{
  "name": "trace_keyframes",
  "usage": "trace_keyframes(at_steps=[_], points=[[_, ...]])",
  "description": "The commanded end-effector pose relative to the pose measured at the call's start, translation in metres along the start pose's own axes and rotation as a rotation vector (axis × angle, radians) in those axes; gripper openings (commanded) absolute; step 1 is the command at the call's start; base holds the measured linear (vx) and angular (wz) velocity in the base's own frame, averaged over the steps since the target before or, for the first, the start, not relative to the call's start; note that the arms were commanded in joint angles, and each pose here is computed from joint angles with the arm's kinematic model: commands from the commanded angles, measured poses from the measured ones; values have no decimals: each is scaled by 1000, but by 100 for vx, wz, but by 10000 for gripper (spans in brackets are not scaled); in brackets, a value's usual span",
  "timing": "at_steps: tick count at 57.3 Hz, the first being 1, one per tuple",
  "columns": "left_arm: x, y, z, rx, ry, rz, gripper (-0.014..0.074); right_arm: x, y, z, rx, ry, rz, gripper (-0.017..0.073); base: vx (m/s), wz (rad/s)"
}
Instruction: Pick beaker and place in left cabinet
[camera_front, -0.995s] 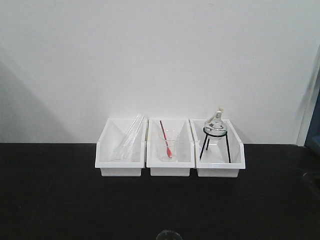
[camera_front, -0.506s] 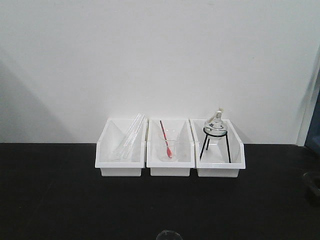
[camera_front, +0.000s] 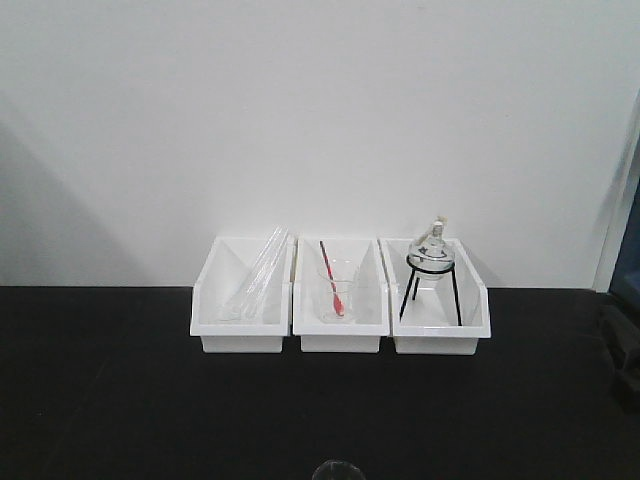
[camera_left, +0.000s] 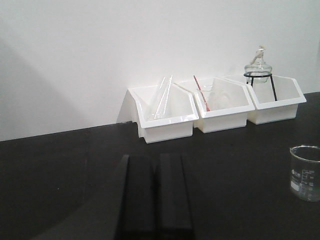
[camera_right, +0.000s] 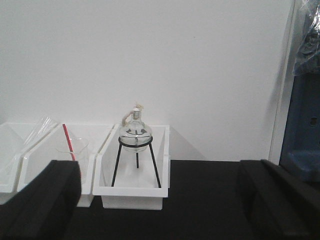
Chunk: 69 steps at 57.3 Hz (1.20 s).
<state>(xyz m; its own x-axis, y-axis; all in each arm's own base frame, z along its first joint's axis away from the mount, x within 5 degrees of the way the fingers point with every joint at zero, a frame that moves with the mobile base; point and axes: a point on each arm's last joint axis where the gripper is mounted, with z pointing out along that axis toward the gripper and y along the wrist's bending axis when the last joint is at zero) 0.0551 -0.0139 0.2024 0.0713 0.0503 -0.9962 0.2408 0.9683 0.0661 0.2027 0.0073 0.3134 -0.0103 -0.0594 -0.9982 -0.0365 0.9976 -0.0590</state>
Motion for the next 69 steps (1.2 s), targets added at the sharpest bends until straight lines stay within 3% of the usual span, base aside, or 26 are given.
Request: trace_keyframes(at_steps=[1, 5, 14, 21, 39, 51, 69], points=[[-3, 0, -1, -3, -85, -12, 1, -23, -2, 0, 11, -141, 55, 724, 0, 0], [-3, 0, -1, -3, -85, -12, 1, -24, 0, 1, -4, -161, 88, 711, 0, 0], [-3, 0, -1, -3, -85, -12, 1, -17, 8, 14, -79, -188, 25, 669, 0, 0], [-3, 0, -1, -3, -85, -12, 1, 6, 23, 35, -236, -120, -16, 628, 0, 0], [-3, 0, -1, -3, -85, -12, 1, 87, 64, 70, -697, 93, 24, 562, 0, 0], [-3, 0, -1, -3, -85, -12, 1, 134, 74, 83, -786, 162, 113, 562, 0, 0], [-3, 0, -1, -3, -85, -12, 1, 166, 82, 85, -881, 65, 67, 562, 0, 0]])
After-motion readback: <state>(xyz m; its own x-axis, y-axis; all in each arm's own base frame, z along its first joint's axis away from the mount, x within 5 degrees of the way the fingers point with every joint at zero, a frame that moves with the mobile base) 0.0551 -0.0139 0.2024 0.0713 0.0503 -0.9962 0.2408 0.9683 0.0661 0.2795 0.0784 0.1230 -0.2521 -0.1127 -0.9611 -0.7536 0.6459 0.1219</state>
